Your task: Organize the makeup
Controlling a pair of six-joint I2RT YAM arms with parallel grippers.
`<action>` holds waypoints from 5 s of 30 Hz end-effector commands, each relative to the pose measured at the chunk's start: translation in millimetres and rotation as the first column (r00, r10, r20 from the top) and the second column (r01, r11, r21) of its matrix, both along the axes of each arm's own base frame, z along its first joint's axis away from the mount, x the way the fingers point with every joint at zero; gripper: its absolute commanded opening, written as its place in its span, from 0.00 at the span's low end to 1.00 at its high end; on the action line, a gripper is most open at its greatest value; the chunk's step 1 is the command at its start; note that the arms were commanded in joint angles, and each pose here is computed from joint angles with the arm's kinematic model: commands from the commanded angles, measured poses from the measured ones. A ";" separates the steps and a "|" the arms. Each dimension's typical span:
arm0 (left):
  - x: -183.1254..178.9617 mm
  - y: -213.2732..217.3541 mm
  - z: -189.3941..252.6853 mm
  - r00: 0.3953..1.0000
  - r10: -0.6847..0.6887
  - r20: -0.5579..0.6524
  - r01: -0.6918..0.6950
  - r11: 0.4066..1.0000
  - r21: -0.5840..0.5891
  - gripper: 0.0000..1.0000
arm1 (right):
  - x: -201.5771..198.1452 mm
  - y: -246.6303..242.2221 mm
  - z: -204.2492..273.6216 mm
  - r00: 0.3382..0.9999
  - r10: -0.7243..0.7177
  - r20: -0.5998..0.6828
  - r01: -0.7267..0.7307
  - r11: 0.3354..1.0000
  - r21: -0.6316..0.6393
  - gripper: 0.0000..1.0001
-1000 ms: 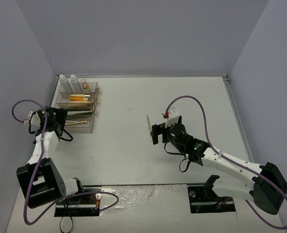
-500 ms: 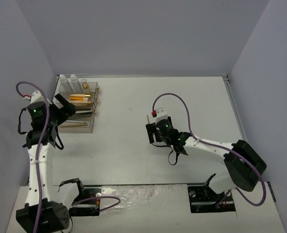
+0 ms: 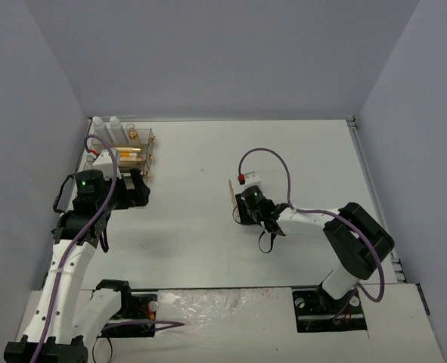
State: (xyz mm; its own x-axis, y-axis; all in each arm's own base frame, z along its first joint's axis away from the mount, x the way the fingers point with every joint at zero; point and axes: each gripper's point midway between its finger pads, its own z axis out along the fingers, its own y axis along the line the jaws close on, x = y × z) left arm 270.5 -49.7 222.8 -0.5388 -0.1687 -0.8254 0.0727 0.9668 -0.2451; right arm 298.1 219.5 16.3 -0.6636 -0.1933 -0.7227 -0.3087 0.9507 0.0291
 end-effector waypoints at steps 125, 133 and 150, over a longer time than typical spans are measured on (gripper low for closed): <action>33.1 -199.0 53.3 0.993 -0.091 0.070 0.114 0.839 -0.532 0.50 | -64.3 123.5 215.3 0.841 0.238 0.487 -0.490 0.717 0.496 0.00; 36.1 -191.7 54.4 0.997 -0.019 0.074 0.059 0.808 -0.587 0.05 | -61.7 121.3 211.1 0.845 0.223 0.486 -0.476 0.727 0.495 0.02; 53.1 -135.5 28.2 0.978 0.206 0.020 -0.164 0.830 -0.533 0.00 | -50.7 87.5 195.3 0.880 0.140 0.454 -0.352 0.834 0.425 0.82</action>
